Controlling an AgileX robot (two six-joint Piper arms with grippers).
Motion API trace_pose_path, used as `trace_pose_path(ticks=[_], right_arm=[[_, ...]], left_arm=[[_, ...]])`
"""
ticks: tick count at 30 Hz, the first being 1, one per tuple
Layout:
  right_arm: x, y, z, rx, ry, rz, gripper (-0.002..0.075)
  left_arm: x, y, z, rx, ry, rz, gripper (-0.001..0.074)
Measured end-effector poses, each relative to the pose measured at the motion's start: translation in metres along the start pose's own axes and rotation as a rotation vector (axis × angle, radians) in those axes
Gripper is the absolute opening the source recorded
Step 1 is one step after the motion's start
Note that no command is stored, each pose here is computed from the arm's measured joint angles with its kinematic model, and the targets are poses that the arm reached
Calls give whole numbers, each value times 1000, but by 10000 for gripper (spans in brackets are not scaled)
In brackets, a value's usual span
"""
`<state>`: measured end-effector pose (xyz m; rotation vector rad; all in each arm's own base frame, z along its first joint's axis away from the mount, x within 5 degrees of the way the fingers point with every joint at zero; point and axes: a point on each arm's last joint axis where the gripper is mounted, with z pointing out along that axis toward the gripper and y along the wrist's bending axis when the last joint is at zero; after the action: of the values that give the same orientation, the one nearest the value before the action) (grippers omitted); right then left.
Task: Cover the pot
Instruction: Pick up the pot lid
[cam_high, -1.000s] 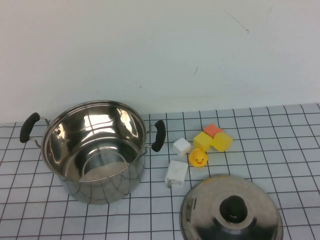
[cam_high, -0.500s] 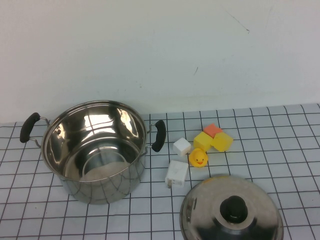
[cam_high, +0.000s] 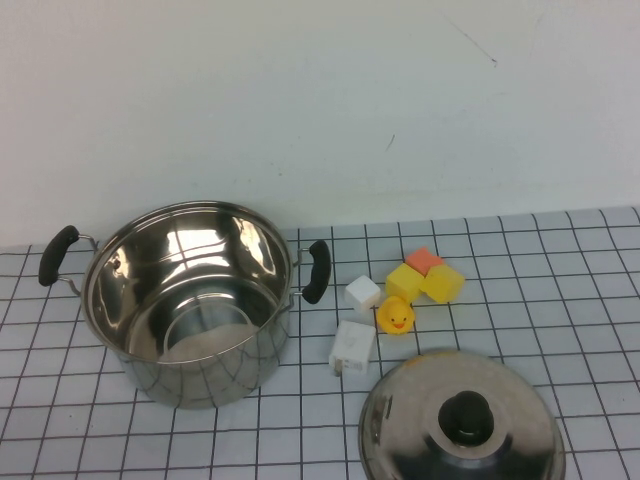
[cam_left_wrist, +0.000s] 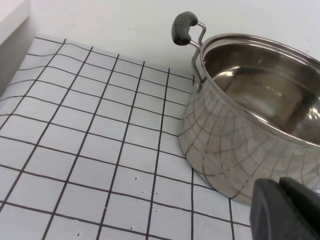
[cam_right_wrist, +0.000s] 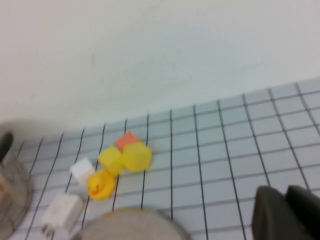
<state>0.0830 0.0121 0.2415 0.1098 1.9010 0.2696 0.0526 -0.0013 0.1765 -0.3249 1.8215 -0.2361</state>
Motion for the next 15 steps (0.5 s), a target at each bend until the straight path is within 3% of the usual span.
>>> trace_pose_path(ticks=[4, 6, 8, 10, 15], right_arm=[[-5, 8, 18, -87, -78, 17, 223], [0, 17, 31, -174, -130, -23, 372], [4, 28, 44, -244, -161, -94, 468], [10, 40, 59, -294, -180, -187, 522], [28, 62, 91, -356, -227, -311, 556]], left_arm=[[0, 0, 0, 0, 0, 4, -3], [0, 0, 0, 0, 0, 4, -3], [0, 0, 0, 0, 0, 4, -3], [0, 0, 0, 0, 0, 4, -3], [0, 0, 0, 0, 0, 4, -3]])
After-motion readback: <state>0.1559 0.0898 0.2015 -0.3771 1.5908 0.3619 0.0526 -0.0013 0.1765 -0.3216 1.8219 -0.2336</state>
